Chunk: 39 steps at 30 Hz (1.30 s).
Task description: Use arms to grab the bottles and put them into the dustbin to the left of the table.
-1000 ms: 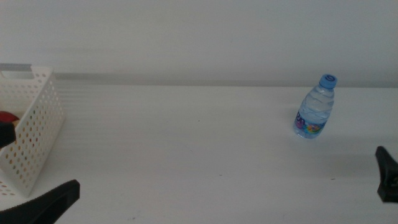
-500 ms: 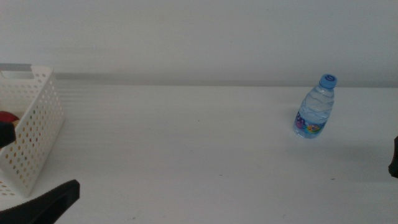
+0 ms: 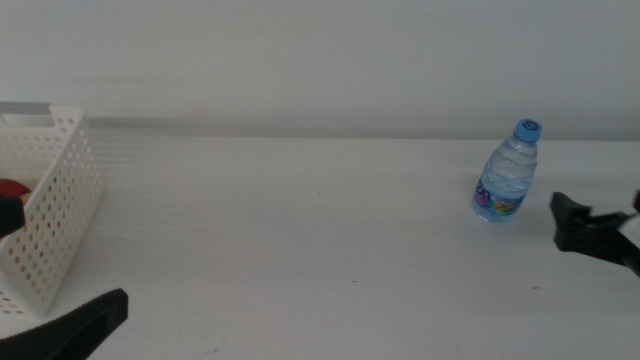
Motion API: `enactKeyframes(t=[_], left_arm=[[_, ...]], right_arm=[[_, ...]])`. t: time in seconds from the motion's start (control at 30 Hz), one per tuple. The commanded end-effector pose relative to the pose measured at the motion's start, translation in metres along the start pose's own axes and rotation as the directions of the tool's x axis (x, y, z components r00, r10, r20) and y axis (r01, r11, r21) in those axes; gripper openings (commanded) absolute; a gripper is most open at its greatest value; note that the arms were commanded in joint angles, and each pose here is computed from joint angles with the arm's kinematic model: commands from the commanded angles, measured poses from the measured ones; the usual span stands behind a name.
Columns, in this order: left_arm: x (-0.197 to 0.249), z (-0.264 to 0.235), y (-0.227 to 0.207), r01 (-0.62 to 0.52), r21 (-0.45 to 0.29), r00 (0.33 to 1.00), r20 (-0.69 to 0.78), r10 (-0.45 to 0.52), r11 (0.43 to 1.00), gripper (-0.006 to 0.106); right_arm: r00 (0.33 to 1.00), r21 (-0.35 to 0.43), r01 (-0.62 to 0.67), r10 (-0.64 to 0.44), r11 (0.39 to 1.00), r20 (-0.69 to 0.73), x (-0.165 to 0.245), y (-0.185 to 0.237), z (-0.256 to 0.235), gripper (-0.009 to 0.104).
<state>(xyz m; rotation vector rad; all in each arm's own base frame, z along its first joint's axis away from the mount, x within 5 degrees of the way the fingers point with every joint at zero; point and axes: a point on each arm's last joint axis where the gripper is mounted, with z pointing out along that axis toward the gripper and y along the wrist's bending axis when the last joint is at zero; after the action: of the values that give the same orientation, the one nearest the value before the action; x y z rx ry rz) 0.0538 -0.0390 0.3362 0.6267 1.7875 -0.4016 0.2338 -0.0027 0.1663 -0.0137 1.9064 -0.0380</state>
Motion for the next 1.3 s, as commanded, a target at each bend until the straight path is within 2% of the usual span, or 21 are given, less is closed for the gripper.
enactKeyframes(t=[0.0,0.37,0.5,1.07,1.27], left_arm=[[0.0,0.0,-0.001,0.003,0.009,1.0,0.018,-0.003,1.0,0.094],[0.0,0.0,-0.001,0.001,0.009,1.0,0.018,-0.001,1.0,0.094],[0.0,0.0,-0.001,0.004,0.009,1.0,0.018,-0.004,1.0,0.094],[0.0,0.0,-0.001,0.002,0.009,1.0,0.018,-0.002,1.0,0.094],[0.0,0.0,-0.001,0.002,0.009,1.0,0.018,-0.002,1.0,0.094]], right_arm=[[0.997,-0.04,0.068,-0.07,0.997,-0.029,0.0,0.003,0.015,0.092],[0.988,-0.137,0.139,-0.147,0.981,-0.05,0.007,0.021,0.063,0.092],[0.977,-0.175,0.197,-0.208,0.965,-0.046,0.009,0.036,0.071,0.092],[0.973,-0.163,0.21,-0.221,0.964,-0.059,0.018,0.04,0.076,0.092],[0.976,-0.114,0.197,-0.206,0.974,-0.068,0.018,0.035,0.077,0.092]])
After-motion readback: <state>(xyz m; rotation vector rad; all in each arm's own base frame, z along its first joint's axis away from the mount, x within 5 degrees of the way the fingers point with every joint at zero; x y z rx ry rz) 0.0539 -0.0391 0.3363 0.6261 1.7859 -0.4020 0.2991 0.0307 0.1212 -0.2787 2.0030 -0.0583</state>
